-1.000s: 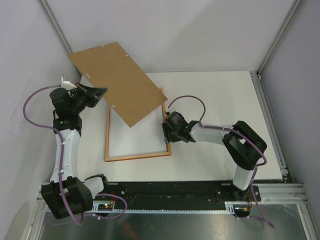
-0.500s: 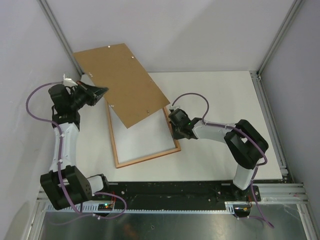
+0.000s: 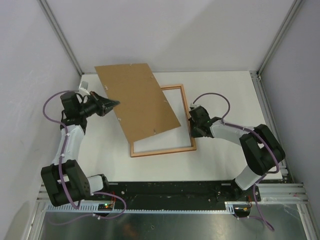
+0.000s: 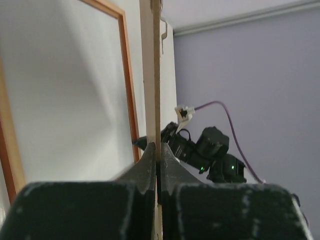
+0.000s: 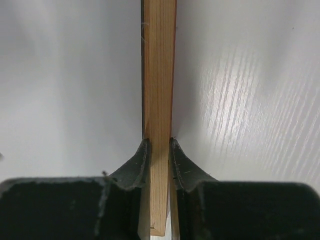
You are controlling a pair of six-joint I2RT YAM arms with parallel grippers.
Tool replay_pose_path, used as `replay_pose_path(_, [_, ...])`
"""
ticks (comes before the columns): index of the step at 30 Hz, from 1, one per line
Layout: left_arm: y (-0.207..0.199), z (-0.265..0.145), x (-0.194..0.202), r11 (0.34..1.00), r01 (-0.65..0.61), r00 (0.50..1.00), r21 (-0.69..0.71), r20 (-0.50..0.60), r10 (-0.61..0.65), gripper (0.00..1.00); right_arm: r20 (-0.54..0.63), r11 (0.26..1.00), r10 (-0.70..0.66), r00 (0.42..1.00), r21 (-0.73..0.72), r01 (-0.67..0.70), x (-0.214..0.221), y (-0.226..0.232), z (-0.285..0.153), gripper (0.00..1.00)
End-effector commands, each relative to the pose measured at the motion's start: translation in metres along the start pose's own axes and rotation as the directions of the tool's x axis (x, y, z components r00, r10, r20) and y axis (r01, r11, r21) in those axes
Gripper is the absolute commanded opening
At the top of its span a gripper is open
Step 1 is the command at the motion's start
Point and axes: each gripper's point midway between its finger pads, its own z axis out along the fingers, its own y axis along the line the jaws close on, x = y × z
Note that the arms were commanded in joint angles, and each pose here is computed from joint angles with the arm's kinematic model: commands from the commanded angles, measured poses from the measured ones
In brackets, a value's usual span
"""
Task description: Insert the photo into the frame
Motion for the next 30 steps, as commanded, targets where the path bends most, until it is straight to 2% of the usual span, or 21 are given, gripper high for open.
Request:
replay_pose_path(1, [-0.021,0.002,0.027,0.987,-0.104,0.987,0.126,-0.107,0.117,0.0,0.004,0.999,-0.024,1.0,-0.039,0.024,0.0,0.003,-0.015,0.22])
replay_pose_path(5, [-0.022,0.007,0.038,0.981,-0.117,0.977,0.154,-0.157,0.141,0.0,0.066,0.998,0.006,0.998,-0.069,-0.002,-0.017,0.005,-0.034,0.5])
replay_pose_path(7, [-0.023,0.009,0.041,0.977,-0.128,0.971,0.169,-0.177,0.158,0.0,0.112,0.997,0.043,0.993,-0.073,-0.035,-0.03,0.001,-0.047,0.57])
replay_pose_path(9, [-0.024,0.012,0.042,0.975,-0.13,0.967,0.179,-0.195,0.165,0.0,0.161,0.995,0.093,0.983,-0.056,-0.085,-0.044,-0.01,-0.056,0.59])
replay_pose_path(13, [-0.022,0.023,0.045,0.973,-0.133,0.958,0.187,-0.227,0.174,0.0,0.235,0.976,0.217,0.948,-0.033,-0.216,-0.068,-0.04,-0.066,0.57])
replay_pose_path(16, [-0.016,0.032,0.045,0.977,-0.12,0.956,0.177,-0.245,0.162,0.0,0.248,0.961,0.275,0.929,-0.036,-0.274,-0.08,-0.052,-0.064,0.53])
replay_pose_path(30, [0.018,0.063,0.054,0.987,-0.026,0.946,0.157,-0.314,0.075,0.0,0.148,0.95,0.313,0.938,-0.054,-0.309,-0.082,-0.043,-0.013,0.42])
